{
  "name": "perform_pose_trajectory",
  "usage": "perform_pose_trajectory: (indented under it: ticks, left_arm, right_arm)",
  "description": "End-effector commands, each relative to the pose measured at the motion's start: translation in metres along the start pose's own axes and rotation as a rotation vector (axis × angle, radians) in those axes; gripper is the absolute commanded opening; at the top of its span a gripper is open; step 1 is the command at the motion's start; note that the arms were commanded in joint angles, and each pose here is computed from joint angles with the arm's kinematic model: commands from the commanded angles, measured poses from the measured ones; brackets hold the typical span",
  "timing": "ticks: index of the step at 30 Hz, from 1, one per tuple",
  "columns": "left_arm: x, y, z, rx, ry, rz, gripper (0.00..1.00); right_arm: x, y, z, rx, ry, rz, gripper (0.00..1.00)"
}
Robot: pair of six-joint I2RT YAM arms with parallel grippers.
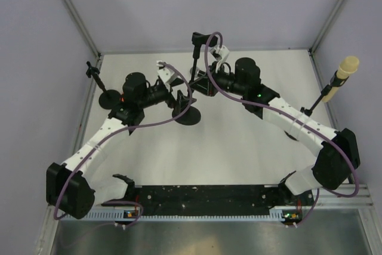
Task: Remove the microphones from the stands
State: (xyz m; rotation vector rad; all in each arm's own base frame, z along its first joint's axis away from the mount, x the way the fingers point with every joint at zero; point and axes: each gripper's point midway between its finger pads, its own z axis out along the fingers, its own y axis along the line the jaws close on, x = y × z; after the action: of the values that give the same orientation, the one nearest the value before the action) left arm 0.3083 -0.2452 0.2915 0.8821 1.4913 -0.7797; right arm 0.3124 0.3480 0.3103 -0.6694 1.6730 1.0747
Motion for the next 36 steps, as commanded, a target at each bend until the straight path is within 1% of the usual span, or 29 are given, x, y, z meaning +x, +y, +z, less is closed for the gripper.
perform_pose_trajectory:
  ticks: [1, 3, 4, 8, 10, 11, 13, 14, 16, 18, 22, 24, 28, 30, 33, 36]
  left_arm:
    - [0.007, 0.005, 0.009, -0.026, 0.009, 0.011, 0.95]
    - [0.008, 0.007, 0.011, -0.035, 0.013, 0.008, 0.88]
    - [0.009, 0.008, 0.011, -0.039, 0.014, 0.007, 0.83]
    - [0.016, 0.009, 0.013, -0.042, 0.026, 0.0, 0.73]
    - [0.019, 0.009, 0.014, -0.037, 0.031, -0.01, 0.63]
    - [0.019, 0.008, 0.015, -0.032, 0.03, -0.016, 0.56]
    - [0.02, 0.007, 0.017, -0.024, 0.032, -0.024, 0.38]
    - [0.019, 0.006, 0.018, -0.015, 0.031, -0.032, 0.28]
    - [0.019, 0.002, 0.019, 0.008, 0.032, -0.049, 0.15]
    - [0.017, -0.004, 0.02, 0.039, 0.027, -0.068, 0.0]
    - [0.012, -0.016, 0.019, 0.107, 0.01, -0.093, 0.0]
    - [0.008, -0.027, 0.015, 0.156, -0.006, -0.133, 0.0]
    - [-0.012, -0.056, -0.001, 0.336, -0.072, -0.187, 0.0]
    - [-0.025, -0.071, -0.01, 0.422, -0.115, -0.192, 0.0]
    - [-0.036, -0.088, -0.021, 0.511, -0.143, -0.202, 0.0]
    - [-0.042, -0.097, -0.029, 0.561, -0.157, -0.21, 0.0]
  right_arm:
    - [-0.066, 0.018, -0.006, -0.039, -0.178, -0.059, 0.0]
    - [-0.068, 0.018, -0.007, -0.037, -0.18, -0.06, 0.0]
    - [-0.068, 0.017, -0.007, -0.037, -0.18, -0.061, 0.0]
    - [-0.073, 0.02, -0.01, -0.046, -0.189, -0.064, 0.0]
    - [-0.073, 0.021, -0.011, -0.051, -0.19, -0.069, 0.0]
    - [-0.075, 0.022, -0.011, -0.052, -0.194, -0.074, 0.0]
    - [-0.075, 0.023, -0.013, -0.055, -0.199, -0.083, 0.0]
    - [-0.075, 0.023, -0.013, -0.054, -0.199, -0.087, 0.0]
    - [-0.074, 0.023, -0.015, -0.053, -0.202, -0.092, 0.0]
    - [-0.075, 0.023, -0.016, -0.055, -0.206, -0.105, 0.0]
    - [-0.074, 0.029, -0.024, -0.097, -0.218, -0.161, 0.0]
    - [-0.074, 0.031, -0.031, -0.126, -0.24, -0.195, 0.0]
    - [-0.073, 0.029, -0.053, -0.199, -0.278, -0.269, 0.0]
    - [-0.072, 0.028, -0.062, -0.231, -0.29, -0.309, 0.0]
    - [-0.068, 0.026, -0.072, -0.263, -0.299, -0.342, 0.0]
    - [-0.061, 0.038, -0.077, -0.341, -0.296, -0.363, 0.0]
